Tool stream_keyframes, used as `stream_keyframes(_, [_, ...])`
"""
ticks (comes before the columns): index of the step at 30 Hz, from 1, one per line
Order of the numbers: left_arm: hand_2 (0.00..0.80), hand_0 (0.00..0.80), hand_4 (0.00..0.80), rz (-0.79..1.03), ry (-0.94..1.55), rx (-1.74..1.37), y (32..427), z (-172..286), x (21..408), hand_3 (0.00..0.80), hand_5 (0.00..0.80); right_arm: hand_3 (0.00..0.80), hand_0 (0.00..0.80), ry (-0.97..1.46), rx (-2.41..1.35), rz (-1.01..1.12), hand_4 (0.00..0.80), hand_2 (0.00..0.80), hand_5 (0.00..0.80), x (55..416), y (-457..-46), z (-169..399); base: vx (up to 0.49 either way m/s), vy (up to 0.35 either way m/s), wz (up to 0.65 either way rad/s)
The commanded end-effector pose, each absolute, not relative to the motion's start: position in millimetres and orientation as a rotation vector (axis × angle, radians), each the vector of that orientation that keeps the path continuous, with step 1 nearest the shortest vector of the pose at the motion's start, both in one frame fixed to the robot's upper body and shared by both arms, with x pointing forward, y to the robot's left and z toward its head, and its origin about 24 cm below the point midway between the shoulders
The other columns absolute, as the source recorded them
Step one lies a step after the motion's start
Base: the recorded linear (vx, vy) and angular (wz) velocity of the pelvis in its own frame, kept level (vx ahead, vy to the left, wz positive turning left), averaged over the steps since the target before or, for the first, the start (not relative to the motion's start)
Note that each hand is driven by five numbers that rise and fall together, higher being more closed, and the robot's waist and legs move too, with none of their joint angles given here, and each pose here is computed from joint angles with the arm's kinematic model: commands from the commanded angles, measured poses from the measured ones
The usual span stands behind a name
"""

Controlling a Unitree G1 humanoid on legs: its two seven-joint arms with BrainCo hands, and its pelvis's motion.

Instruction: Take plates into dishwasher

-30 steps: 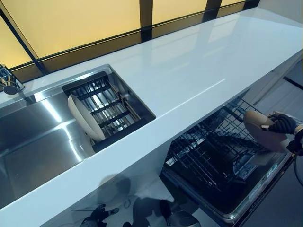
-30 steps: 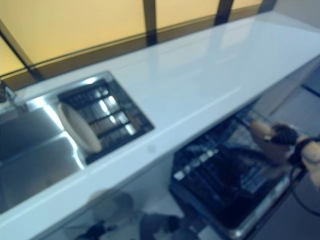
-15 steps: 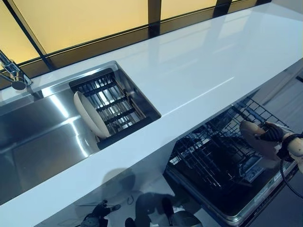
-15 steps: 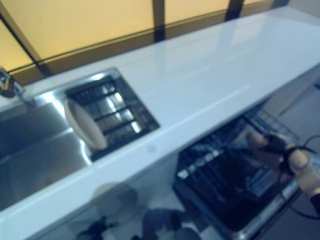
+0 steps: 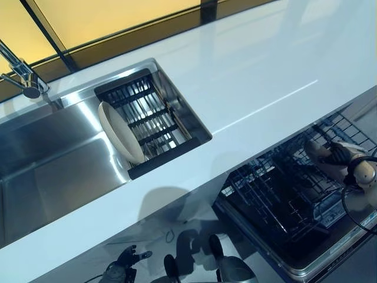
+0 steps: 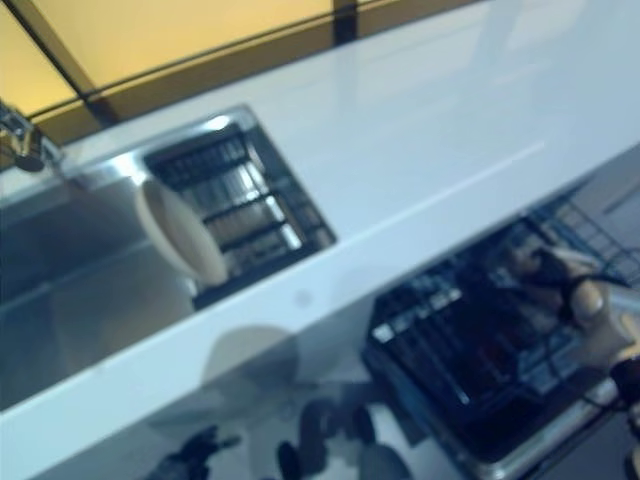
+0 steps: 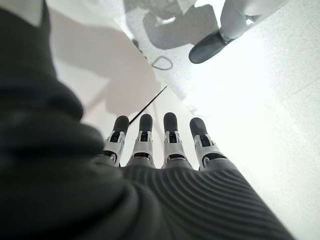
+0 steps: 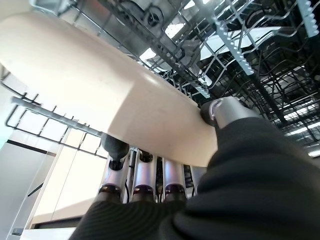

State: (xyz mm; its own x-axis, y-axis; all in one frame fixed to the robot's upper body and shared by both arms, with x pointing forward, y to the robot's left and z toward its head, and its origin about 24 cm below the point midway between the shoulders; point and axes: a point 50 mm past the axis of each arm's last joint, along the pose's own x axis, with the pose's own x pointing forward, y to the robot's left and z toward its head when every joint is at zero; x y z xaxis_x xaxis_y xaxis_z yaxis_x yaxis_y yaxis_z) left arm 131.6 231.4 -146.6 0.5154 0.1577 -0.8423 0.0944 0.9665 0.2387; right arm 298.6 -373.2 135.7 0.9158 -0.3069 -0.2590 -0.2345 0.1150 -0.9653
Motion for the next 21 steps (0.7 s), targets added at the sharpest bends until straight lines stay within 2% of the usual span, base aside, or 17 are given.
stream_keyframes(1, [0.0,0.0,0.0,0.028,0.976,0.341,246.4,-136.3,148.9,0.0,0.0,0.8,0.8,0.399,-1.504,-0.121,0.8,0.8,0.8,315.8,-368.0,149.9,-0.034,0.017,0.02])
stream_keyframes(12, [0.0,0.0,0.0,-0.016,0.937,0.325,235.5,-134.6,159.6,0.0,0.0,0.8,0.8,0.563,-1.513,-0.15,0.8,0.8,0.8,308.1,-386.1,123.8,-0.007,0.006,0.02])
stream_keyframes(21, [0.0,0.0,0.0,-0.047,0.924,0.335,229.8,-133.7,165.7,0.0,0.0,0.8,0.8,0.735,-1.442,-0.187,0.8,0.8,0.8,286.8,-405.7,87.7,-0.002,-0.004,0.04])
